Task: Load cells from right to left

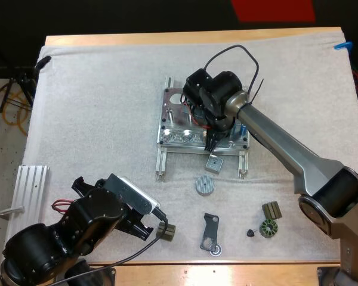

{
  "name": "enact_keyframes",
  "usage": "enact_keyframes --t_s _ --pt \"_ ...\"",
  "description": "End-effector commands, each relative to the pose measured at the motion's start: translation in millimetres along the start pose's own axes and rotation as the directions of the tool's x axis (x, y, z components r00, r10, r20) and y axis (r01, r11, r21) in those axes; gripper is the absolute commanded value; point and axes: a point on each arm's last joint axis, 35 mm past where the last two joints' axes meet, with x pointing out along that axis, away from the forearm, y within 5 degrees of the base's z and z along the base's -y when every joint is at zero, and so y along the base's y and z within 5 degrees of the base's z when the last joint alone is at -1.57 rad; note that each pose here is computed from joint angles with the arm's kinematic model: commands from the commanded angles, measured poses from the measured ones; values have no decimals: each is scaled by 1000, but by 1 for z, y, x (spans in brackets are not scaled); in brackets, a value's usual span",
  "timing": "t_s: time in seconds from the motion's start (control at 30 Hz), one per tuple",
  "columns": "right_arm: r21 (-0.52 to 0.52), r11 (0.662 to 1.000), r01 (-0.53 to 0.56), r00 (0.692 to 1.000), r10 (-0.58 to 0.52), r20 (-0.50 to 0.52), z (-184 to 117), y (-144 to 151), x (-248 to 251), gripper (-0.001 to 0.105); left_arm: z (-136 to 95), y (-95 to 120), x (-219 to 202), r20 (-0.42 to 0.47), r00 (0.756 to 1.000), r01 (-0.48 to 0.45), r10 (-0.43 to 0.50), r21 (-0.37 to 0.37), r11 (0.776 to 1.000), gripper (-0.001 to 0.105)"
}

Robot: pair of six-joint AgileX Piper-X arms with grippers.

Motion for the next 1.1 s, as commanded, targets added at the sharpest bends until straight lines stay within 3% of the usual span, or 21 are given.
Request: enact_keyframes --t_s 0.0,1.07 --pt "-3 1000 12 999 -13 -32 -4 -2 -2 0 0 1 -3 12 1000 -9 9 0 1000 57" --pt "2 999 -42 999 42 10 -1 0 4 0 0 1 -3 12 1000 -10 9 22 1000 57"
